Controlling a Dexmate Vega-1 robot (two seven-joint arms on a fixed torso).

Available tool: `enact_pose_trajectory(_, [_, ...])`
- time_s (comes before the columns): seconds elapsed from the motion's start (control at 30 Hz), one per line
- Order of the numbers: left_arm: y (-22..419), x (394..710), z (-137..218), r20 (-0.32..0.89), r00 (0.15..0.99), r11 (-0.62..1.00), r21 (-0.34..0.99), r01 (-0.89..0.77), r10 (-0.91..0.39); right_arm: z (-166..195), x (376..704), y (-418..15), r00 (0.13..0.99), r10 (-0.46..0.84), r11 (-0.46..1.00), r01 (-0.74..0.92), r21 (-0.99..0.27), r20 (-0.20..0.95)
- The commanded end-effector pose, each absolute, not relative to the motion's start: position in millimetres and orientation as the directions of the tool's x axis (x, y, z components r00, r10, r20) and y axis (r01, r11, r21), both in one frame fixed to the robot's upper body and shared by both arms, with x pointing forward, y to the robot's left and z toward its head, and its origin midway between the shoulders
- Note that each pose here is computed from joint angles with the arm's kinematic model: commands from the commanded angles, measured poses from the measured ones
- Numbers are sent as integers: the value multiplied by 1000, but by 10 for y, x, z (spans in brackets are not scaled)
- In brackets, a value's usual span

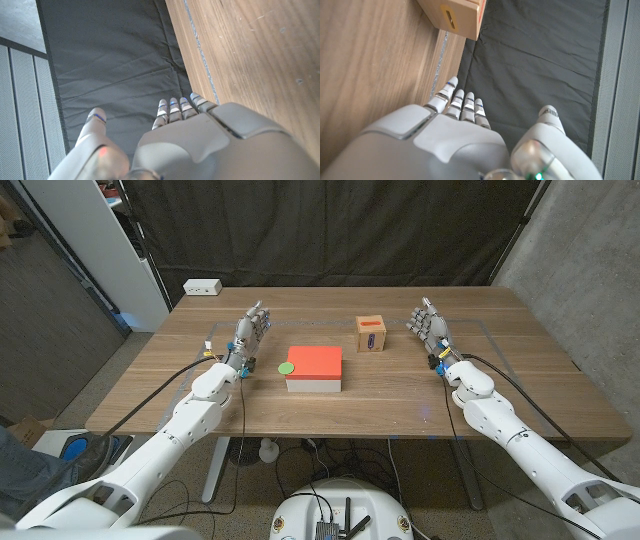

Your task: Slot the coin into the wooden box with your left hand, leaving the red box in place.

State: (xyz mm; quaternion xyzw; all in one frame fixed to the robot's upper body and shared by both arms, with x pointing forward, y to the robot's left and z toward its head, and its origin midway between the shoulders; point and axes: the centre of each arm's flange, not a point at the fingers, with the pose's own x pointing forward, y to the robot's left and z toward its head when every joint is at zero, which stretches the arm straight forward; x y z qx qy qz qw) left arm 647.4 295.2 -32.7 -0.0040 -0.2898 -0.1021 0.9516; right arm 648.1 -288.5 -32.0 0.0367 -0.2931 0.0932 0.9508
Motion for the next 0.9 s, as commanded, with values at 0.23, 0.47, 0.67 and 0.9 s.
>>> enact_pose_trajectory(0.23, [3054, 6374, -386, 523, 828, 979, 101, 178, -204, -357, 6391, -2863, 812, 114, 984, -170, 45, 573])
enact_pose_trajectory(0.47, [3052, 6368, -393, 497, 849, 984, 82, 159, -179, -381, 6344, -2875, 814, 93, 989, -143, 43, 574])
enact_pose_trajectory(0.67, [3056, 6361, -392, 481, 862, 986, 58, 154, -162, -402, 6309, -2883, 812, 86, 990, -137, 45, 577])
enact_pose_trajectory(0.9, [3056, 6383, -409, 474, 866, 986, 21, 168, -158, -423, 6261, -2886, 809, 78, 990, -130, 47, 582])
